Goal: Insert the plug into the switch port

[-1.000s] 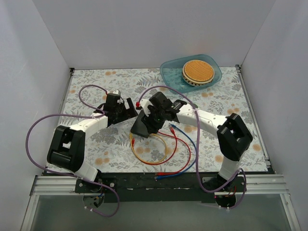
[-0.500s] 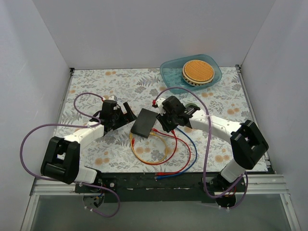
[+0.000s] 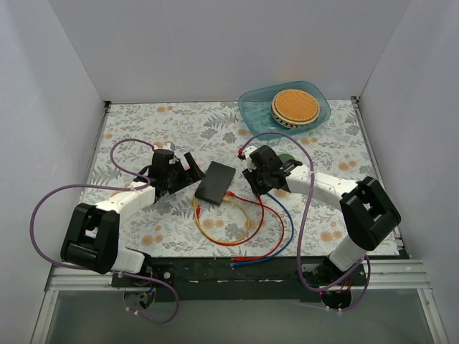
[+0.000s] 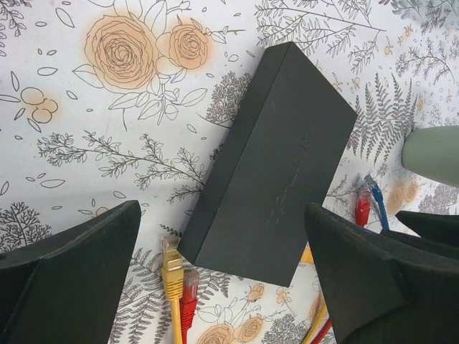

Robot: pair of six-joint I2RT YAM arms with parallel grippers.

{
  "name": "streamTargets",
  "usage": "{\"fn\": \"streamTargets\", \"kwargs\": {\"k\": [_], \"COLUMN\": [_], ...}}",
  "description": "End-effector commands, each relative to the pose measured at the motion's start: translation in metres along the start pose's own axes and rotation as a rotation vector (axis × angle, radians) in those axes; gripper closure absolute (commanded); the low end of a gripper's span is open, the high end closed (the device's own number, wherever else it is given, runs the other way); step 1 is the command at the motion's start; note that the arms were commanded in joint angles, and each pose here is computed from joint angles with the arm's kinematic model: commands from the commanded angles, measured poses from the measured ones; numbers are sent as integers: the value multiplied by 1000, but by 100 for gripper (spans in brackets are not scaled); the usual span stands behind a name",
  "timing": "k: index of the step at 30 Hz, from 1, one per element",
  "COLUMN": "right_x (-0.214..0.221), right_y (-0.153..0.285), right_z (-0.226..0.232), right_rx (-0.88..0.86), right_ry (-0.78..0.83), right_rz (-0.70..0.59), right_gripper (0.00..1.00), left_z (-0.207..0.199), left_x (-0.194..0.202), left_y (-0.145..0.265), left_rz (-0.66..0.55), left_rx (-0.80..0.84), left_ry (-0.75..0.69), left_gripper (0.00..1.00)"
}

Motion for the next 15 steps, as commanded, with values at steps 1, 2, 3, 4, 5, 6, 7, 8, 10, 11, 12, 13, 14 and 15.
{"fn": "streamTargets", "kwargs": {"k": [1, 2, 3, 4, 5, 6, 7, 8, 10, 11, 12, 13, 14, 15], "right_x": [-11, -13, -11, -12, -12, -12, -11, -12, -9, -9, -8, -6, -5, -4], "right_y": [-5, -6, -10, -11, -12, -14, -15, -15, -18, -18, -20, -21, -22, -23], "right_z": [-5, -8, -10, -10, -15, -16, -17, -19, -21, -23, -23, -24, -25, -25], "right_rx": [13, 17, 14, 2, 4, 2, -5, -7, -9, -7, -9, -10, -11, -15], "right_ry": [-16, -17, -15, -19, -27, -28, -31, -35, -37, -40, -39, -38, -41, -41], "right_rz": [-68, -72, -68, -65, -62, -58, -56, -56, -49, -45, -40, -32, -27, -25], "right_gripper": [61, 62, 62, 62, 63, 63, 63, 64, 64, 64, 65, 66, 67, 67], "left_z": [-4, -4, -4, -5, -5, -5, -5, -5, -5, -5, -5, -5, -5, -5], "left_x": [-1, -2, -1, -1, -1, 0, -1, -1, 1, 0, 0, 1, 1, 2], "left_y": [3, 3, 2, 2, 3, 3, 2, 2, 2, 2, 2, 2, 1, 1], "left_rz": [-16, -18, -16, -15, -15, -13, -14, -14, -10, -14, -11, -8, -8, -5], "left_rx": [27, 29, 31, 32, 36, 36, 37, 38, 38, 40, 41, 43, 43, 43], "left_ry": [-6, -4, -4, -6, -6, -4, -6, -5, -6, -6, -6, -7, -6, -7], "left_gripper": [2, 2, 2, 2, 2, 2, 2, 2, 2, 2, 2, 2, 2, 2]}}
Point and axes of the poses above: each gripper's point midway between its finger pads, its own y axis back along the fingers, its own z axis along the line the jaws close on, x = y × z, the point moved 5 cm from there along y, back along the fingers, and after that the axes turned 15 degrees about -y, right-handed, at the moved point
